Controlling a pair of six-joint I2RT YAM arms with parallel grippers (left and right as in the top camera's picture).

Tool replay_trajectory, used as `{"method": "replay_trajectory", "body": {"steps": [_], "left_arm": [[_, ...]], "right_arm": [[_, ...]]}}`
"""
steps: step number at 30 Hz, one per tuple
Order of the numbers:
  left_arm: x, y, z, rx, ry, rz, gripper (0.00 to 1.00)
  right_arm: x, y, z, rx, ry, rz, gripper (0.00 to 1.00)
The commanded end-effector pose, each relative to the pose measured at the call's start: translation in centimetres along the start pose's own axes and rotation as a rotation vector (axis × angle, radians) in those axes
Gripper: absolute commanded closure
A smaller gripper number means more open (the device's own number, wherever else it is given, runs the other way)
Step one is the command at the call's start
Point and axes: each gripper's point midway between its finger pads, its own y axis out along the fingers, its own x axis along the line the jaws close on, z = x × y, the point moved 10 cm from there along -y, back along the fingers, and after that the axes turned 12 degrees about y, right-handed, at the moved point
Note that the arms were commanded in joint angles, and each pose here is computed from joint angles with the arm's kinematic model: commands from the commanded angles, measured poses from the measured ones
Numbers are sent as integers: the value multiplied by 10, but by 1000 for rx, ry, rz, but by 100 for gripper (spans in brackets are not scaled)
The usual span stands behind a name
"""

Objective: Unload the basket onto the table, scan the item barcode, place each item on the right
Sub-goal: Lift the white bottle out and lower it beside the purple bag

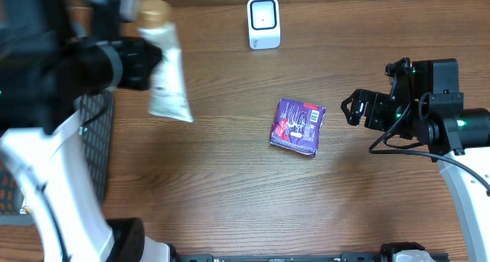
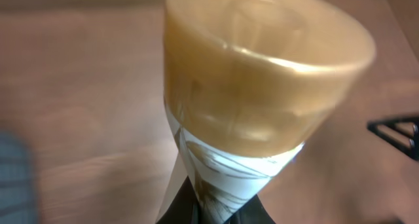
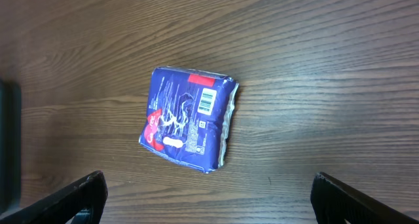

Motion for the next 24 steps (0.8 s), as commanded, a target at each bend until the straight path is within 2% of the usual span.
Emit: {"method": "replay_trajectory", "body": {"steps": [1, 5, 10, 15, 18, 19, 22, 24], "left_arm": [[-17, 85, 2, 197, -29, 140, 96], [-33, 153, 18, 336, -26, 187, 96], [-41, 247, 62, 499, -69, 174, 96], [-40, 306, 104, 602, -156, 138, 96], [-42, 320, 116, 615, -174, 135, 94], [-43, 321, 116, 612, -174, 135, 88], [-46, 319, 109, 583, -163, 162, 57], [-49, 313, 99, 552, -120, 221, 42]], "right_arm": [[0, 1, 2, 10, -1, -3, 0], [0, 1, 2, 10, -1, -3, 0], [0, 1, 3, 16, 1, 0, 0], [0, 1, 3, 16, 1, 0, 0], [0, 1, 3, 17, 1, 1, 0], [0, 1, 3, 17, 1, 1, 0], [0, 1, 3, 16, 1, 0, 0], [0, 1, 3, 16, 1, 0, 0]]}}
